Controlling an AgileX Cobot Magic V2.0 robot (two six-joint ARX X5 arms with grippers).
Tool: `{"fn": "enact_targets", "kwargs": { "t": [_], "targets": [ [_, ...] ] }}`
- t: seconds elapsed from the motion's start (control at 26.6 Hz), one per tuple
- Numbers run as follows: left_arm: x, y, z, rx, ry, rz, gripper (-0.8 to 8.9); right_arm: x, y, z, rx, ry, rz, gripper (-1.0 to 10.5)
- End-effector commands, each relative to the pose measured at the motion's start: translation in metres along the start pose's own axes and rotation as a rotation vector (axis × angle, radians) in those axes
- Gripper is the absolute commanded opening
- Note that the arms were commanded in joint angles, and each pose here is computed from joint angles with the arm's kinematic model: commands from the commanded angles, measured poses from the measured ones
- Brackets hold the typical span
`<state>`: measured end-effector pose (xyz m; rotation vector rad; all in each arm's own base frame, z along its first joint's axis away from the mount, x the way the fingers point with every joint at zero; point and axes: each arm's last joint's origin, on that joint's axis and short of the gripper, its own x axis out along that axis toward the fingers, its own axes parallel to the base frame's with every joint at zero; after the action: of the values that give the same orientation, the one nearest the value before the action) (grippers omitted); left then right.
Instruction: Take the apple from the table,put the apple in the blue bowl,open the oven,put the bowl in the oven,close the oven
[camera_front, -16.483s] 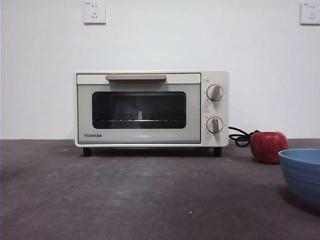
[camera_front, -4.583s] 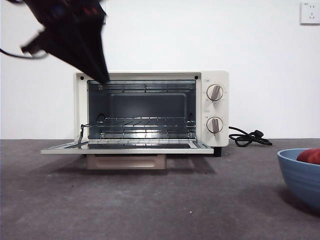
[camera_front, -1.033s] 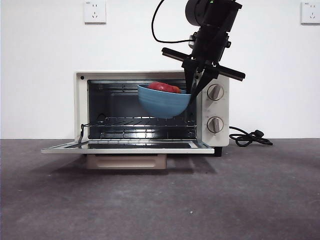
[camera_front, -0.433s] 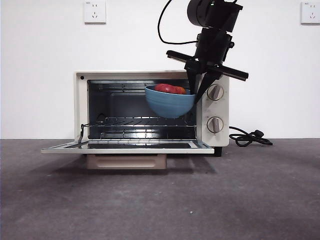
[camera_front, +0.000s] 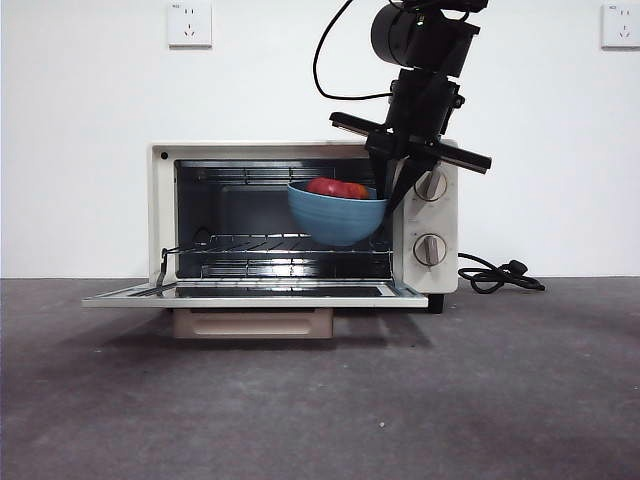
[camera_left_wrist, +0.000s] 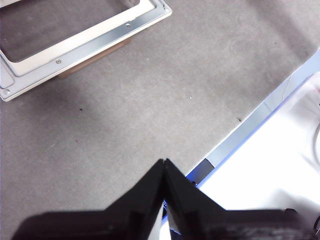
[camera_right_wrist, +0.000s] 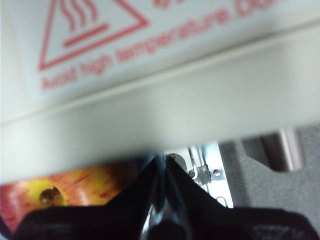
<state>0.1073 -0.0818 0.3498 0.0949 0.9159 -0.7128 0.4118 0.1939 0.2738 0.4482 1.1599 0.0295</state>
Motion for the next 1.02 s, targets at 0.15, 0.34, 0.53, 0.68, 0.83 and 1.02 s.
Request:
{"fn": "enact_targets", "kwargs": {
  "t": [0.15,0.34,0.53,0.68,0.83,1.02],
  "targets": [
    [-0.0001,-0.0002,-0.0022,0.010,0.008,-0.006,-0.04,0.0014,0.0019,0.0015,0.010,-0.007,0.013,0.1],
    [-0.0003,-0.0002,-0.0029,0.009,0.013,-0.005,-0.04,0.0014,0.0016,0.0015,0.011,-0.010,0.007,1.4],
    [-0.0005,-0.0002,-0.0029,0.010,0.012,-0.005,-0.04,0.0014,0.0019,0.0018,0.003,-0.014,0.009,1.9],
    [-0.0005,-0.0002,-0.0029,0.010,0.012,-0.005,-0.04,0.0014,0.0027,0.0024,-0.024,-0.023,0.013,1.9],
    [-0.0005,-0.0002,-0.0029,0.010,0.012,-0.004,-0.04,0.0004,0.0023,0.0024,-0.048,-0.031,0.000,1.9],
    [-0.0005,-0.0002,-0.0029,0.010,0.012,-0.005,-0.04,-0.0061,0.0028,0.0034,-0.089,-0.059,-0.012,1.9]
  ]
}}
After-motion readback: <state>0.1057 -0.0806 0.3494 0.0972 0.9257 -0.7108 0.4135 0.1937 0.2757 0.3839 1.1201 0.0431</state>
